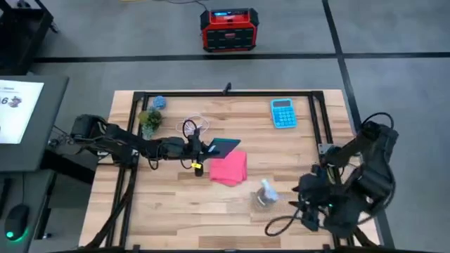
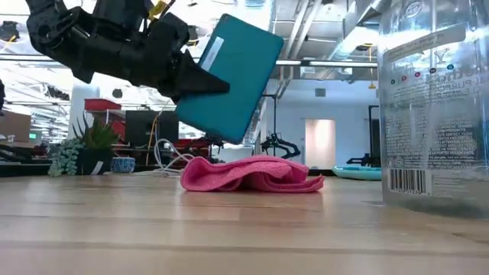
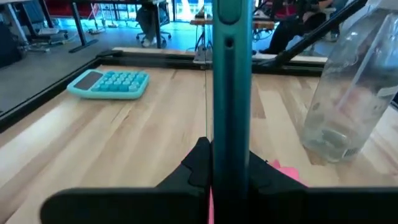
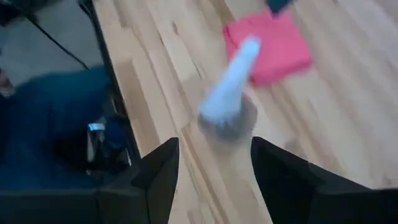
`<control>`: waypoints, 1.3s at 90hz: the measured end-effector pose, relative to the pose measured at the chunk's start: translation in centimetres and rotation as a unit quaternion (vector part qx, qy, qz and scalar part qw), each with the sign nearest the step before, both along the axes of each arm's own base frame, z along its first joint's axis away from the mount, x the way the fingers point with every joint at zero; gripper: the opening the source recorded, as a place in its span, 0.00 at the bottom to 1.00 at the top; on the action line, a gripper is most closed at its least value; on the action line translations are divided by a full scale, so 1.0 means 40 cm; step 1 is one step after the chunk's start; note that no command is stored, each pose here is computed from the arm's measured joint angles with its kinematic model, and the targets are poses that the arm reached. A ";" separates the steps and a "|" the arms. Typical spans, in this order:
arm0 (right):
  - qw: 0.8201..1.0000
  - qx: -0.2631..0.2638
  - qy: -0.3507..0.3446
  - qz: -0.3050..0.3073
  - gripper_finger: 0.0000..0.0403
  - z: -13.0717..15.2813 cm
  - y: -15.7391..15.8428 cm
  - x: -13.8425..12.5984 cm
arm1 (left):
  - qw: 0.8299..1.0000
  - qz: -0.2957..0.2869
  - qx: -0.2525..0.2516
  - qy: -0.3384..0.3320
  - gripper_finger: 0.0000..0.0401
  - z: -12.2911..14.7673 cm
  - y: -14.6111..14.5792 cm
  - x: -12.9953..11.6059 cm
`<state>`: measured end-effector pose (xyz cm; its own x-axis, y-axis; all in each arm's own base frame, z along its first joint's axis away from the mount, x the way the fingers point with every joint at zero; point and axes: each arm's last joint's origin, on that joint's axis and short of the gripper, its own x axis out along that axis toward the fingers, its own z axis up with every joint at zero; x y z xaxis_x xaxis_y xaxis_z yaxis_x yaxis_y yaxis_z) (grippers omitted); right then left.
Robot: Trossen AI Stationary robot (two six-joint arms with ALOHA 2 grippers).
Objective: Apply microfiber cloth
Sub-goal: Spray the back of the cellphone using the spray bottle
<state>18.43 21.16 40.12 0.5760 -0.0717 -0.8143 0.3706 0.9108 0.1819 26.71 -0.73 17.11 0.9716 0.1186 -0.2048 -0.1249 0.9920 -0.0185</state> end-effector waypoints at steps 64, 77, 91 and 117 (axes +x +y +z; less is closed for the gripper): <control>0.997 -0.057 -0.020 -0.043 0.51 -0.256 0.114 -0.046 | 1.000 0.004 -0.019 -0.002 0.02 0.000 0.000 0.000; 0.996 -0.064 -0.022 -0.061 0.59 -0.294 0.107 -0.045 | 1.000 0.008 -0.023 -0.002 0.02 -0.001 0.004 0.000; 0.994 -0.075 -0.014 -0.072 0.67 -0.317 0.092 -0.030 | 1.000 0.010 -0.024 -0.006 0.02 0.002 0.005 0.001; 0.988 -0.143 -0.048 -0.023 0.73 -0.317 0.085 -0.015 | 1.000 0.009 -0.020 -0.007 0.02 0.005 0.006 0.003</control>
<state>17.81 24.57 27.44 0.6395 -0.3201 -0.6990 0.4074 0.9122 -0.0451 26.84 -0.49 17.29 0.9720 0.1289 -0.1966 -0.1431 0.9879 -0.0595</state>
